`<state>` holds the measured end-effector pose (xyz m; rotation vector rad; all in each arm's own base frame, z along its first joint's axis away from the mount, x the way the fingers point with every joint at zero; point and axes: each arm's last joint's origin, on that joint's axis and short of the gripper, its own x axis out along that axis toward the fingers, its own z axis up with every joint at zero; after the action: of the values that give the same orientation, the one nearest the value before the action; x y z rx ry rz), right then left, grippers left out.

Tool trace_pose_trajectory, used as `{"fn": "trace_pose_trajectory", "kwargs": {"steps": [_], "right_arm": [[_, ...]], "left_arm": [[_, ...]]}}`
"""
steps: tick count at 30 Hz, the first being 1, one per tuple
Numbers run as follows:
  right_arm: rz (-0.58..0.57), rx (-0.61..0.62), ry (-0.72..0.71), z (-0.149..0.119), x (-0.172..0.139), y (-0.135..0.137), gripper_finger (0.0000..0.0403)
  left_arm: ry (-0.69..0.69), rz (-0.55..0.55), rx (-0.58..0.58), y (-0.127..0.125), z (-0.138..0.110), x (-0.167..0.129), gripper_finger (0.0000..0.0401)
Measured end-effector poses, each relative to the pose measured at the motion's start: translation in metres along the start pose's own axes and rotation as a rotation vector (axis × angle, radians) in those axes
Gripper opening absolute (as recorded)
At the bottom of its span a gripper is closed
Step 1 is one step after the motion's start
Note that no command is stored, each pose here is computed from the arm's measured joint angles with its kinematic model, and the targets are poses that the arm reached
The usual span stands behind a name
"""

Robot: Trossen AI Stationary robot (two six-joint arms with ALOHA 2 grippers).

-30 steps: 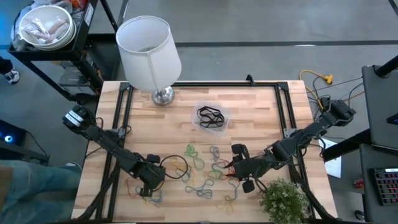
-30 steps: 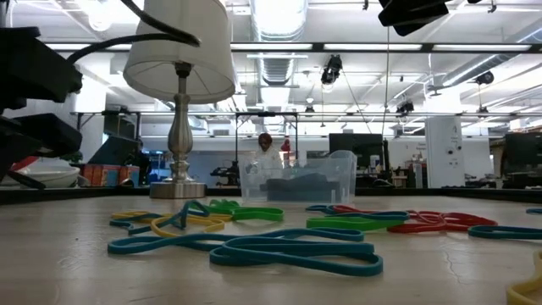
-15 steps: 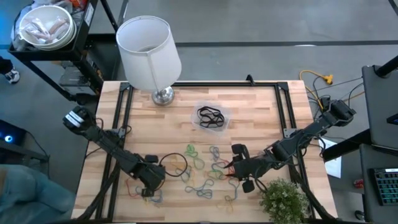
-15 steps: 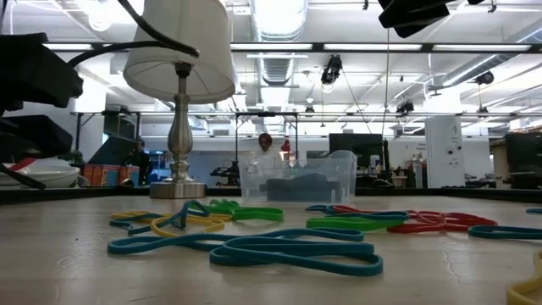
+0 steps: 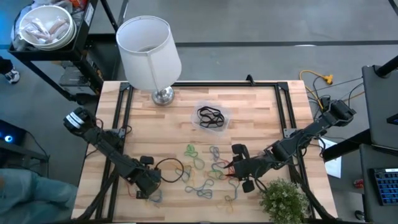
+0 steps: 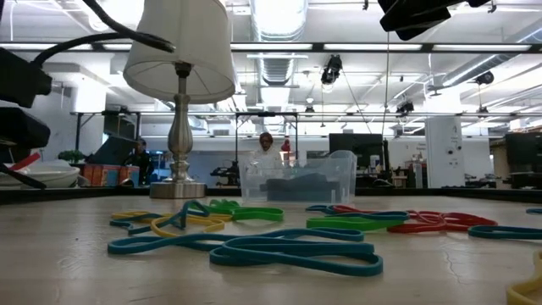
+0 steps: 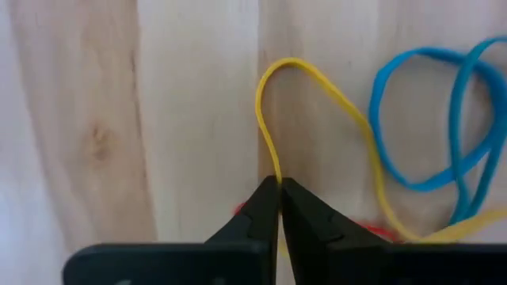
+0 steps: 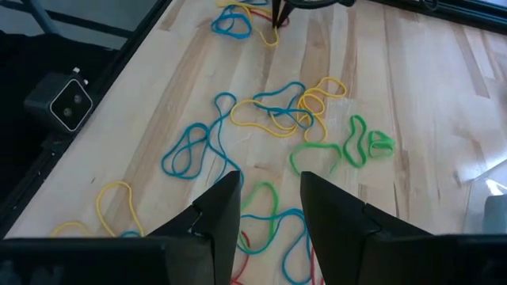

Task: Pick and place rubber bands into bin
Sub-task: Put the yellow rubber bands into the bin

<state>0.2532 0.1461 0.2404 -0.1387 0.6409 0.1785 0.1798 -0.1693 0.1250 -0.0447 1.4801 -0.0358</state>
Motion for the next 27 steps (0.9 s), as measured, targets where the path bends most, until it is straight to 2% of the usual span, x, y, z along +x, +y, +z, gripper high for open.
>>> {"fn": "trace_pose_trajectory", "kwargs": {"steps": [6, 10, 13, 18, 27], "right_arm": [[0.0, 0.0, 0.0, 0.0, 0.0, 0.0, 0.0128], [0.0, 0.0, -0.001, 0.0, 0.0, 0.0, 0.0128], [0.0, 0.001, -0.003, 0.0, 0.0, 0.0, 0.0128], [-0.001, 0.001, -0.004, 0.0, 0.0, 0.0, 0.0128], [-0.001, 0.001, -0.003, 0.0, 0.0, 0.0, 0.0128]], "left_arm": [[-0.063, 0.112, 0.1, 0.002, 0.002, -0.004, 0.0], [-0.167, 0.216, 0.174, -0.002, 0.013, -0.016, 0.0], [-0.258, 0.347, 0.21, -0.002, 0.023, -0.025, 0.0], [-0.396, 0.459, 0.274, -0.009, 0.037, -0.045, 0.0], [-0.603, 0.751, 0.291, -0.003, 0.061, -0.076, 0.0]]}}
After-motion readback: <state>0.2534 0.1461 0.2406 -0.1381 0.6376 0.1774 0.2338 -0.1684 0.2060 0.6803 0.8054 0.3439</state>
